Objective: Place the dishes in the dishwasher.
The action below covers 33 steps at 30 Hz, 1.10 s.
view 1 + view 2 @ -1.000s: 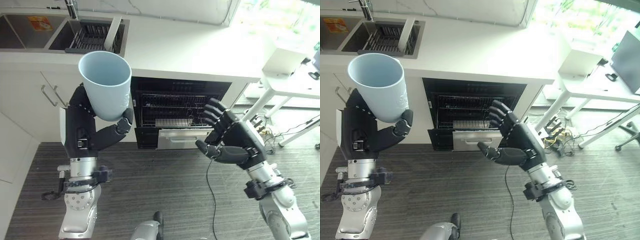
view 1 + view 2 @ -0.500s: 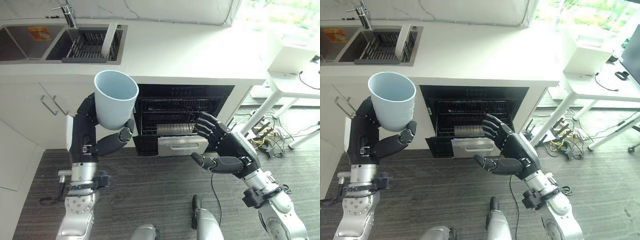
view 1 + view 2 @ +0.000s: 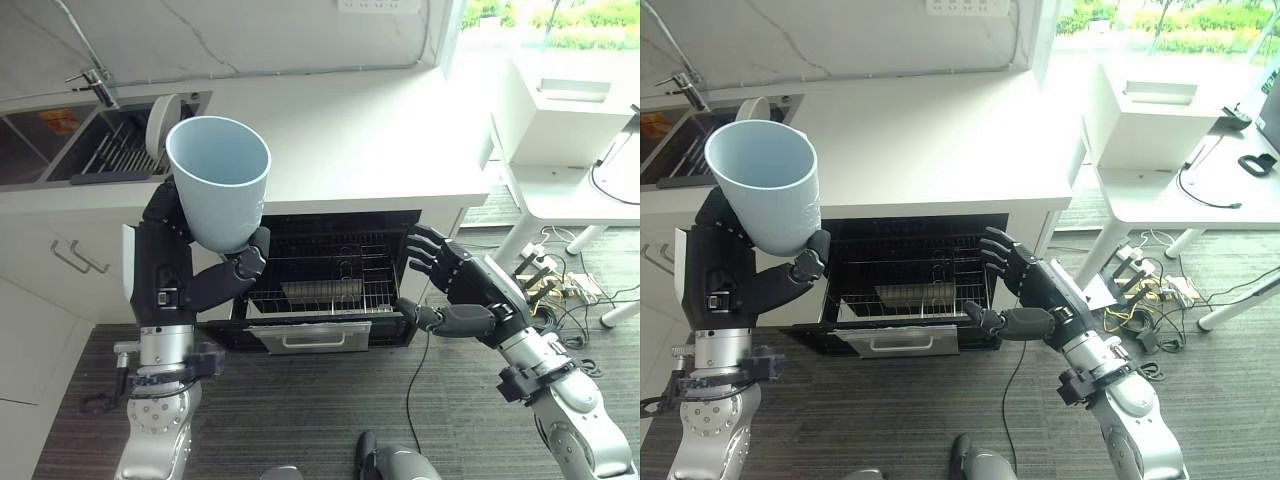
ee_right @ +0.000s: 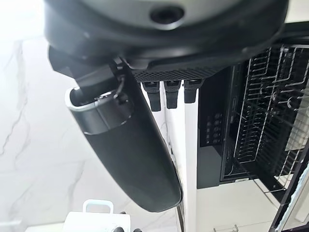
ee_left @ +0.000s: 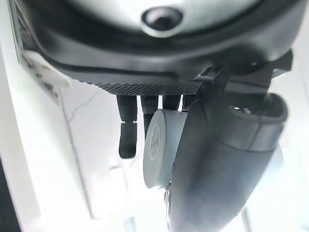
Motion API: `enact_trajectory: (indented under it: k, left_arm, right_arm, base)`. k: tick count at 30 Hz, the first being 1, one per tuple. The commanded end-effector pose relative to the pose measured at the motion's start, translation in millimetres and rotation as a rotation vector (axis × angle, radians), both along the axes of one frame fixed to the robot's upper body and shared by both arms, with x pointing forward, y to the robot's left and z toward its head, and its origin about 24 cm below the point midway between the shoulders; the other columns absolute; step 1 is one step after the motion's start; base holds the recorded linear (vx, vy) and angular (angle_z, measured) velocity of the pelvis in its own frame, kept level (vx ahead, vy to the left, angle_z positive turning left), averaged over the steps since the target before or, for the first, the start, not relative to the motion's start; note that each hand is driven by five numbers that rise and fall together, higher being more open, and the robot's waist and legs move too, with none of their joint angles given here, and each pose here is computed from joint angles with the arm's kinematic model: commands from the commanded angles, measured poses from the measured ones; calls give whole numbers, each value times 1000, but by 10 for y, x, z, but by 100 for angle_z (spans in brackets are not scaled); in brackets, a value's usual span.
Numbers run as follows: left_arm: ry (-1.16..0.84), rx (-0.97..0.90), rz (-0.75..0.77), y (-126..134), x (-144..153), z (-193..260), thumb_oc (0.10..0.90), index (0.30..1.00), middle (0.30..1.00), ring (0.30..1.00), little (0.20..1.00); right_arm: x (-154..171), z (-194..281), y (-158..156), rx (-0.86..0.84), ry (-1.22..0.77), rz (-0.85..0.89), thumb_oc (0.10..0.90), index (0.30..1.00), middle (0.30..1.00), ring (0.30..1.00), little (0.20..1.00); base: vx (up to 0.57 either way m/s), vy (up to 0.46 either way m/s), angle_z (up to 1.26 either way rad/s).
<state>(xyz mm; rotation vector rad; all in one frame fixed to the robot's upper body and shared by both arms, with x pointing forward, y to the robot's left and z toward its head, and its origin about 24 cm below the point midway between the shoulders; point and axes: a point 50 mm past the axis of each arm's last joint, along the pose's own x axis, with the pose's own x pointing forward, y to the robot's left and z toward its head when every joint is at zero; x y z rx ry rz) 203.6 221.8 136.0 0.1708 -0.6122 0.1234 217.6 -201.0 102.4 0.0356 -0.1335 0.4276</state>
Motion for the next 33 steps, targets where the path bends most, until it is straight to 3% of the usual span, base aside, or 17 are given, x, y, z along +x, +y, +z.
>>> enact_trajectory:
  k: [1,20,33]
  left_arm:
    - [-268,-39,-45,-50,-24,397,400,300,300,300,300]
    - [-334,79,-8,-95,40,484,400,300,300,300,300]
    - [-248,208,123,-187,263,293,400,300,300,300,300]
  right_arm:
    - [66,359,16,-16,-211,-17,800,900,900,900,900]
    - [92,310,90,122,-175,-40,800,900,900,900,900]
    - [245,514,113,238,-217,61,800,900,900,900,900]
  base:
    - [89,153,52]
    - [96,190,-3]
    - [69,-108,-1]
